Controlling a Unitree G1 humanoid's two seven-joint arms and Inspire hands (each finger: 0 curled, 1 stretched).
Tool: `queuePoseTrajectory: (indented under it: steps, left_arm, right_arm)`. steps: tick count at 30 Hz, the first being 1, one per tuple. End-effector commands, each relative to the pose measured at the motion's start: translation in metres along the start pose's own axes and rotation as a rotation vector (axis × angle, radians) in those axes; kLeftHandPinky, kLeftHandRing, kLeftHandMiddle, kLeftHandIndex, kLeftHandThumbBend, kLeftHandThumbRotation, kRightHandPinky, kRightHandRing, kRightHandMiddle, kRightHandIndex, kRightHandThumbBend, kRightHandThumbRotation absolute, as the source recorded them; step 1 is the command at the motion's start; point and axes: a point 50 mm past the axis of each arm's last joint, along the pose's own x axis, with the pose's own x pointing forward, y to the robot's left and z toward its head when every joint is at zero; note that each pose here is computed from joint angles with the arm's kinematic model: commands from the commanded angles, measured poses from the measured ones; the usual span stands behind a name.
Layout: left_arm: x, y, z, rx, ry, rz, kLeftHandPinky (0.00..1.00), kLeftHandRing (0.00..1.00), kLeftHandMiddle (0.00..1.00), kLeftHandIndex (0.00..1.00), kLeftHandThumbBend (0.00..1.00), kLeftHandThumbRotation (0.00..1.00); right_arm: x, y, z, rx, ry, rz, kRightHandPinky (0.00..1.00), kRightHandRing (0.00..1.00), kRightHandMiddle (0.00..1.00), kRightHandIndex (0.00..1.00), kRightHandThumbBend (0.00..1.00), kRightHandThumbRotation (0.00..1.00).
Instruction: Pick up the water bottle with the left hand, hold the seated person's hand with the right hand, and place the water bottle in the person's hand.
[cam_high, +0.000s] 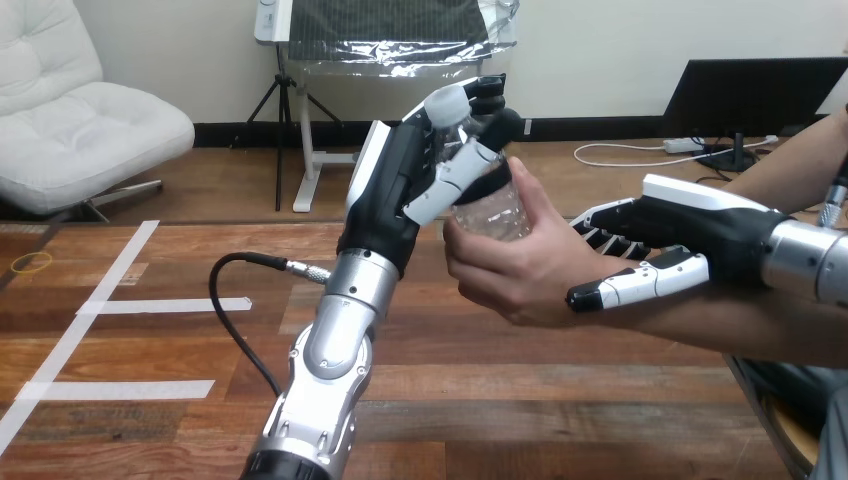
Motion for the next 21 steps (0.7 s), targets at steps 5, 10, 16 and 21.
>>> queuePoseTrajectory:
  steps: [5, 10, 16, 21]
  left_arm:
    - [0.001, 0.008, 0.019, 0.027, -0.081, 0.008, 0.75, 0.80, 0.79, 0.76, 0.67, 0.99]
    - [-0.003, 0.011, 0.019, 0.037, -0.080, 0.012, 0.76, 0.81, 0.79, 0.76, 0.68, 0.99]
    - [-0.007, 0.014, 0.020, 0.041, -0.094, 0.025, 0.78, 0.82, 0.80, 0.77, 0.70, 0.98]
    - [-0.011, 0.018, 0.022, 0.053, -0.109, 0.033, 0.78, 0.82, 0.80, 0.77, 0.69, 0.99]
  right_arm:
    - [-0.002, 0.016, -0.005, 0.063, -0.011, 0.033, 0.68, 0.76, 0.83, 0.90, 1.00, 0.71]
    - [-0.005, 0.016, -0.007, 0.085, 0.001, 0.039, 0.69, 0.77, 0.85, 0.91, 1.00, 0.74]
    - [-0.008, 0.016, -0.009, 0.117, 0.003, 0.037, 0.72, 0.80, 0.87, 0.92, 1.00, 0.76]
    - [-0.011, 0.016, -0.010, 0.130, 0.001, 0.021, 0.73, 0.81, 0.88, 0.92, 1.00, 0.78]
